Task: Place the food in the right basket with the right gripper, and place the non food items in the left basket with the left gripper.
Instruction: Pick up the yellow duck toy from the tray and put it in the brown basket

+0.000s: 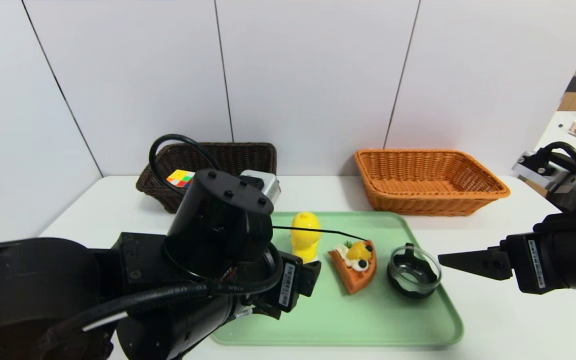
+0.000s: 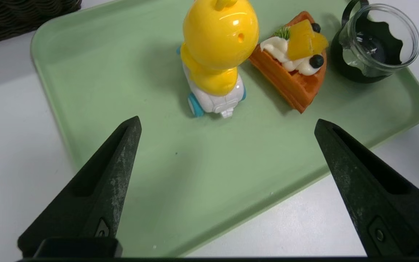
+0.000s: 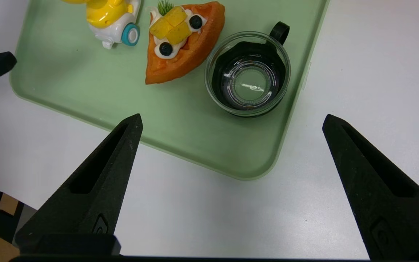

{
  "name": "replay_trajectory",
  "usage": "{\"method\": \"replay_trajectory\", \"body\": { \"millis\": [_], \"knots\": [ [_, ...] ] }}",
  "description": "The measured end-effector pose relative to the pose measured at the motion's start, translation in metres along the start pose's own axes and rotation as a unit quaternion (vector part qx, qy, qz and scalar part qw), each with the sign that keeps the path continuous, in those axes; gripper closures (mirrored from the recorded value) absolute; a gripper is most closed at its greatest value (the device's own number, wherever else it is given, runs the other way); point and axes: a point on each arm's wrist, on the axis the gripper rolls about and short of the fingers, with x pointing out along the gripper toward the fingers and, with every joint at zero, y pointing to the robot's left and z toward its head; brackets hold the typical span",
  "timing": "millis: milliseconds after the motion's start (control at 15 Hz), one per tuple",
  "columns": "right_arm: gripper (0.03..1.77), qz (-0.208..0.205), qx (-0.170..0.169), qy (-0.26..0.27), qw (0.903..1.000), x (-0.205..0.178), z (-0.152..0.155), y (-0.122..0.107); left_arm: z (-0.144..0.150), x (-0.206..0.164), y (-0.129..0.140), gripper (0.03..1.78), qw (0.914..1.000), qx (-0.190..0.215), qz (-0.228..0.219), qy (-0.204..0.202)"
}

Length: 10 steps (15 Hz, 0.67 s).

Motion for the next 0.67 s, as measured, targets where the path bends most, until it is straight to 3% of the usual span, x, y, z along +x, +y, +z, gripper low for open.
{"method": "replay_trajectory", "body": {
  "millis": [333,667],
  "knots": [
    [0.09,0.001,0.0,0.003,1.0,0.001,-0.001,0.0,-0.026,0.038,-0.006,0.12,0.9975,-0.014,0.002,-0.069],
    [0.09,0.001,0.002,0.007,1.0,0.003,-0.002,0.0,-0.045,0.063,-0.007,0.12,0.9941,0.016,0.031,-0.103]
  ]
}}
